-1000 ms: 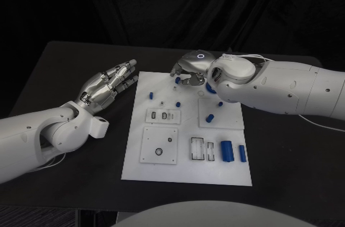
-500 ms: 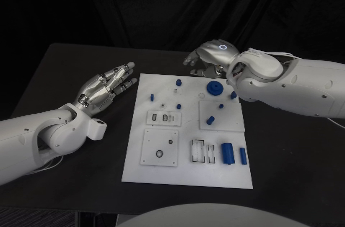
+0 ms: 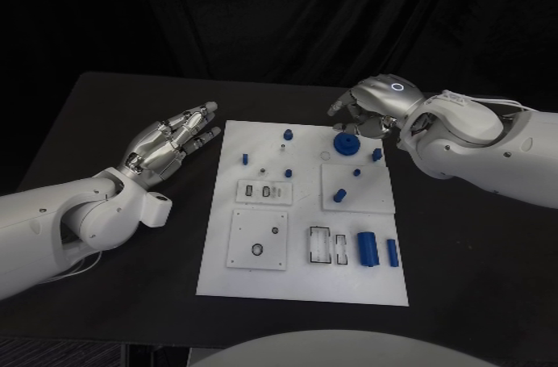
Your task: Assemble the parts on the task board
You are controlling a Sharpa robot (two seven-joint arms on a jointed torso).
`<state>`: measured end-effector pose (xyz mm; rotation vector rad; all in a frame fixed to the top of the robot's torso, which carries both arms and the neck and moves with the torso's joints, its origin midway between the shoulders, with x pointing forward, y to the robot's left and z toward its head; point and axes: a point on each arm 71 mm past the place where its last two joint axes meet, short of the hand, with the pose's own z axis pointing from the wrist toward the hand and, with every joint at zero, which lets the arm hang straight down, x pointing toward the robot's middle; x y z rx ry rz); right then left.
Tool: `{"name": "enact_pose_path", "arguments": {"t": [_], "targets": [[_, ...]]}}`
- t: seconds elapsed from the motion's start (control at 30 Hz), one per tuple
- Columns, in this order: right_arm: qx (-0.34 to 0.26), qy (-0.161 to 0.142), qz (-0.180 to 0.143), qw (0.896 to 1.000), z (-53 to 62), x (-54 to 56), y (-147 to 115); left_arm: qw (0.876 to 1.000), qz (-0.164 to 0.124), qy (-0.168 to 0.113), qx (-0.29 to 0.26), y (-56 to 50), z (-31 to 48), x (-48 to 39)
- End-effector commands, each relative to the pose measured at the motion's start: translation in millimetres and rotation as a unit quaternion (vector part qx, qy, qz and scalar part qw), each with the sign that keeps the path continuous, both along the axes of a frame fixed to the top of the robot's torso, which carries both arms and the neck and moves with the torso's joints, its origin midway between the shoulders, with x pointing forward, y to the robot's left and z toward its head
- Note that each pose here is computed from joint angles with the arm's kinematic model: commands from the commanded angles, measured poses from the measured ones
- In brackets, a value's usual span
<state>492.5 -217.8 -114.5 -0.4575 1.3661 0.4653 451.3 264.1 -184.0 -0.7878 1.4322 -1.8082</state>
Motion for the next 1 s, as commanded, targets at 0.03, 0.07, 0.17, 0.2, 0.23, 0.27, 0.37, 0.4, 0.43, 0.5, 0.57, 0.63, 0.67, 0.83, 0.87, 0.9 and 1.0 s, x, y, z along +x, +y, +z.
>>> {"name": "enact_pose_path", "arguments": {"t": [0.03,0.07,0.17,0.2,0.23,0.27,0.37,0.4,0.43,0.5,0.57,0.63,0.67,0.83,0.87,0.9,1.0], "targets": [[-0.006,0.013,-0.019,1.0,-5.8,-0.9,-8,0.999,-0.005,-0.033,-0.027,-0.8,6.1,-1.0],[-0.008,0.016,-0.022,1.0,-7.1,-1.0,-10,0.999,-0.005,-0.033,-0.027,-0.8,6.1,-1.0],[-0.017,0.032,-0.04,0.999,-14.0,-1.5,-18,0.999,-0.006,-0.034,-0.028,-1.6,6.1,-0.8],[-0.019,0.036,-0.044,0.998,-15.9,-1.8,-20,0.999,-0.006,-0.034,-0.028,-1.8,6.2,-0.8],[-0.02,0.038,-0.047,0.998,-17.0,-1.9,-22,0.999,-0.006,-0.035,-0.028,-1.8,6.2,-0.9],[-0.022,0.041,-0.051,0.998,-18.7,-1.9,-23,0.999,-0.006,-0.035,-0.028,-1.8,6.2,-0.9],[-0.027,0.05,-0.061,0.997,-22.4,-1.6,-27,0.999,-0.005,-0.035,-0.028,-1.5,6.2,-0.8],[-0.029,0.053,-0.063,0.996,-23.3,-1.3,-28,0.999,-0.005,-0.035,-0.028,-1.4,6.1,-0.8],[-0.031,0.056,-0.067,0.996,-24.3,-1.0,-29,0.999,-0.005,-0.035,-0.028,-1.3,6.1,-0.7],[-0.034,0.059,-0.07,0.995,-25.5,-0.6,-30,0.999,-0.005,-0.035,-0.028,-1.4,6.0,-0.7],[-0.037,0.062,-0.074,0.995,-26.6,-0.1,-31,0.999,-0.006,-0.034,-0.028,-1.7,6.0,-0.6],[-0.039,0.065,-0.076,0.994,-27.5,0.4,-31,0.999,-0.006,-0.034,-0.028,-1.9,5.9,-0.5],[-0.041,0.067,-0.077,0.994,-28.1,0.8,-31,0.999,-0.006,-0.034,-0.028,-2.0,5.9,-0.4],[-0.049,0.077,-0.081,0.993,-31.3,2.2,-31,0.999,-0.007,-0.034,-0.028,-2.6,5.6,-0.1],[-0.051,0.079,-0.081,0.992,-32.2,2.5,-30,0.999,-0.008,-0.034,-0.029,-2.8,5.6,0.0],[-0.052,0.081,-0.082,0.992,-33.3,2.7,-30,0.999,-0.008,-0.034,-0.029,-3.0,5.5,0.1],[-0.058,0.088,-0.084,0.991,-36.7,3.5,-29,0.999,-0.009,-0.033,-0.029,-3.4,5.3,0.2]]}}
